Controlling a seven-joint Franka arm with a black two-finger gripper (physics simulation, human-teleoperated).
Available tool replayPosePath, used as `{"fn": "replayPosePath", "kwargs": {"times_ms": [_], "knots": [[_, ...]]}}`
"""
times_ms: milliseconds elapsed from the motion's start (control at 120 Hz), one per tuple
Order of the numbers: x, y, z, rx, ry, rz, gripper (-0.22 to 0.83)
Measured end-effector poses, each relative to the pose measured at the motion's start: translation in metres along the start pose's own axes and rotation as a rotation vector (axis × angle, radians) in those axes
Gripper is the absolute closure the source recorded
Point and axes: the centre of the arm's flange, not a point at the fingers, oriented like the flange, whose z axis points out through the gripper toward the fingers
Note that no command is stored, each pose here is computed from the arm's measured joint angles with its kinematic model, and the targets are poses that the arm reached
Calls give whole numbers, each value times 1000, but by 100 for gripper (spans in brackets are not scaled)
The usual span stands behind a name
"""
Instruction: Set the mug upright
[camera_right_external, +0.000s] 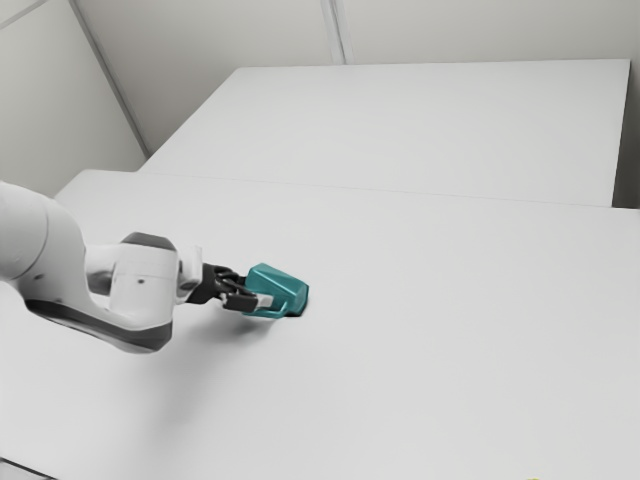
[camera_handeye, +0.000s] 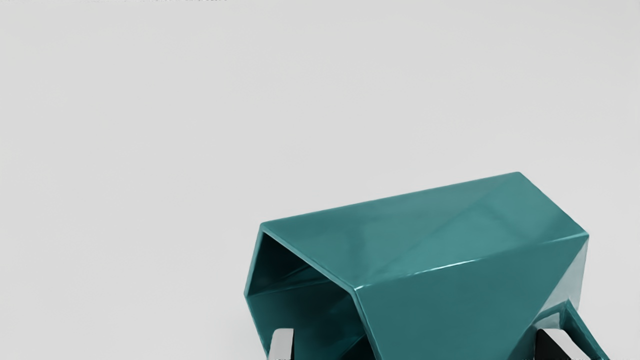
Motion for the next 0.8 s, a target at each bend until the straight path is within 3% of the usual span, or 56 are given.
{"fn": "replayPosePath", "kwargs": {"times_ms": [100,383,508,800], "knots": [[0,1,1,1,3,27,20],[2,1,0,11,21,79,63],[9,-2,-1,22,34,105,71],[31,-7,-5,48,54,181,77]]}}
